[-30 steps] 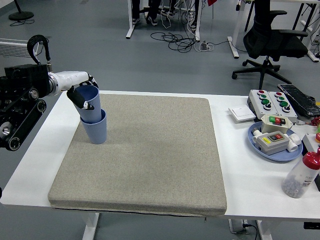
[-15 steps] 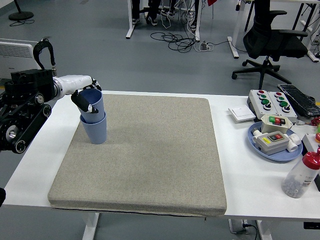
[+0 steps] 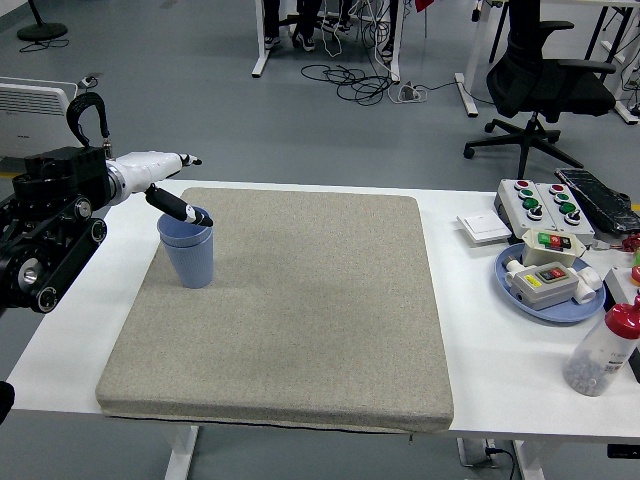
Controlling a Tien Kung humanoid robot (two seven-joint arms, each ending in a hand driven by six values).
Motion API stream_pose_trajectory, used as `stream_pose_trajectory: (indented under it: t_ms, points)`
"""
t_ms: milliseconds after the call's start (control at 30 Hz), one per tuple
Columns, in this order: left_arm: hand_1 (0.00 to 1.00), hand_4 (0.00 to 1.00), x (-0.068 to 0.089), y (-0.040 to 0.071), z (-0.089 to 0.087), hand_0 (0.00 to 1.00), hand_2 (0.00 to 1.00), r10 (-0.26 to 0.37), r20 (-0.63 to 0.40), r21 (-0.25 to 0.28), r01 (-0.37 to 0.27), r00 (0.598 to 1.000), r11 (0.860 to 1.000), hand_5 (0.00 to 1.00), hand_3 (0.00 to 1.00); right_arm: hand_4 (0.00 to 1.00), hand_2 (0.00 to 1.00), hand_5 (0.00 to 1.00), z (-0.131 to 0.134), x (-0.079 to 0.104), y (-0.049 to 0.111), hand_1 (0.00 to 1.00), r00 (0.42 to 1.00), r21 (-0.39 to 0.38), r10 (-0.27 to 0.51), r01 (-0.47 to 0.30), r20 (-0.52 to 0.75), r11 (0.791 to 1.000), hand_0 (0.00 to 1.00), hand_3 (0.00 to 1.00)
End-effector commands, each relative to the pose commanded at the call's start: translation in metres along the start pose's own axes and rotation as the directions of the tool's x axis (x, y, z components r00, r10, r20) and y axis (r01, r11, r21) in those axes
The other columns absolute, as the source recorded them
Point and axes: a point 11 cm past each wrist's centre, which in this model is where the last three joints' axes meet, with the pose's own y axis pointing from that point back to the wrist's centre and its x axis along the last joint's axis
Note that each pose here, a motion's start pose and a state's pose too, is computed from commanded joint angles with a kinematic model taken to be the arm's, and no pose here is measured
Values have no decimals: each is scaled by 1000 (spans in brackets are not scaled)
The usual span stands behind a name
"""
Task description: Push cup pick cup insert cup
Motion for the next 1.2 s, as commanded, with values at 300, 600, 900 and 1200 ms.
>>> stream_pose_trajectory:
  t_ms: [300,600,900,1200]
  points:
    - [651,641,36,32,1,592,651,341,-498,-82,-435,797,897,816,591,90,657,536,-3,1,0,655,1000,8,1,-1,8,1000,721,580]
    - [625,583,14,77,-30,555,633,372,-883,133,-606,287,784,904,584,90,657,536,-7,1,1,655,1000,19,1,-2,6,1000,721,580]
    - [743,624,-84,109,-57,692,749,132,-986,166,-498,-104,851,998,708,91,658,536,-11,1,2,655,1000,27,2,-2,8,1000,721,580]
    - [748,628,-156,121,-61,695,762,51,-885,279,-439,-463,854,998,715,91,658,536,-5,1,1,655,1000,15,3,-3,5,1000,721,580]
